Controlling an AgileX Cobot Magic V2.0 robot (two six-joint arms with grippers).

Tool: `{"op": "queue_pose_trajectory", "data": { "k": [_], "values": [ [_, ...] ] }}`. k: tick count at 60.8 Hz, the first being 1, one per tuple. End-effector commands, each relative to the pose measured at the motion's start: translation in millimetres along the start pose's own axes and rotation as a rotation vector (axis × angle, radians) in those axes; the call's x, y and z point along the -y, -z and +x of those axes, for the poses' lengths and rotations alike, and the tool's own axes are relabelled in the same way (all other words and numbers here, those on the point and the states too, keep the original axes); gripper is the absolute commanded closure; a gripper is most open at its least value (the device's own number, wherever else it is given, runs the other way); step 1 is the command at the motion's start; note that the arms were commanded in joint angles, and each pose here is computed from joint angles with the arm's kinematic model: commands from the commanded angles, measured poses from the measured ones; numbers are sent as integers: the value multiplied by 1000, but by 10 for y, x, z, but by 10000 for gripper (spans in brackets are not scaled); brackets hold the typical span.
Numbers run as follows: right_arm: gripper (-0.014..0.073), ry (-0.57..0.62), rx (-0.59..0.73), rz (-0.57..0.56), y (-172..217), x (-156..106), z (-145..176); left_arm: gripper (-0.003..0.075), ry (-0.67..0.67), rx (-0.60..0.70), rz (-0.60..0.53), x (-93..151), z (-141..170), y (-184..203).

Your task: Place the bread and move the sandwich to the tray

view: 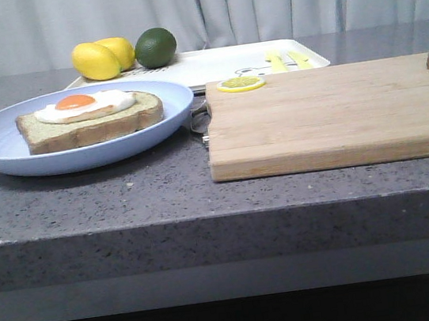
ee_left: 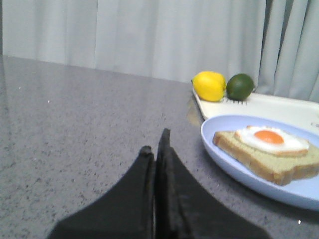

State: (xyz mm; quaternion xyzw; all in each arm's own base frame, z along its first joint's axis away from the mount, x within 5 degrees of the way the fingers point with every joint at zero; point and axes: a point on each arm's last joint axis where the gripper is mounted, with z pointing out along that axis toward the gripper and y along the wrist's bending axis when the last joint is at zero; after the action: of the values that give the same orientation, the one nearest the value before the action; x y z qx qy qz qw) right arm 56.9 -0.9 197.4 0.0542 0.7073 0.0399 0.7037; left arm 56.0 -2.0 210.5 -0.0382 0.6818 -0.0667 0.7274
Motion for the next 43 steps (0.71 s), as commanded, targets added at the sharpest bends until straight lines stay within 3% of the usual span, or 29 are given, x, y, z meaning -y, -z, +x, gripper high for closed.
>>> {"op": "queue_pose_trajectory", "data": {
  "k": [1,12,20,31,43],
  "values": [
    [654,12,173,-8,32,-12,-177,741,39,175,13,9,-154,32],
    [654,12,242,-17,91,-48,-432,741,21,228,21,39,-346,45],
    [654,12,263,-20,90,-79,-665,741,-87,218,24,91,-595,-34],
    [654,11,183,-11,-168,-134,-1091,741,-160,118,23,152,-935,-431],
    [654,10,-16,5,-625,-187,-1445,741,-152,-26,11,171,-1094,-1015]
  ]
}}
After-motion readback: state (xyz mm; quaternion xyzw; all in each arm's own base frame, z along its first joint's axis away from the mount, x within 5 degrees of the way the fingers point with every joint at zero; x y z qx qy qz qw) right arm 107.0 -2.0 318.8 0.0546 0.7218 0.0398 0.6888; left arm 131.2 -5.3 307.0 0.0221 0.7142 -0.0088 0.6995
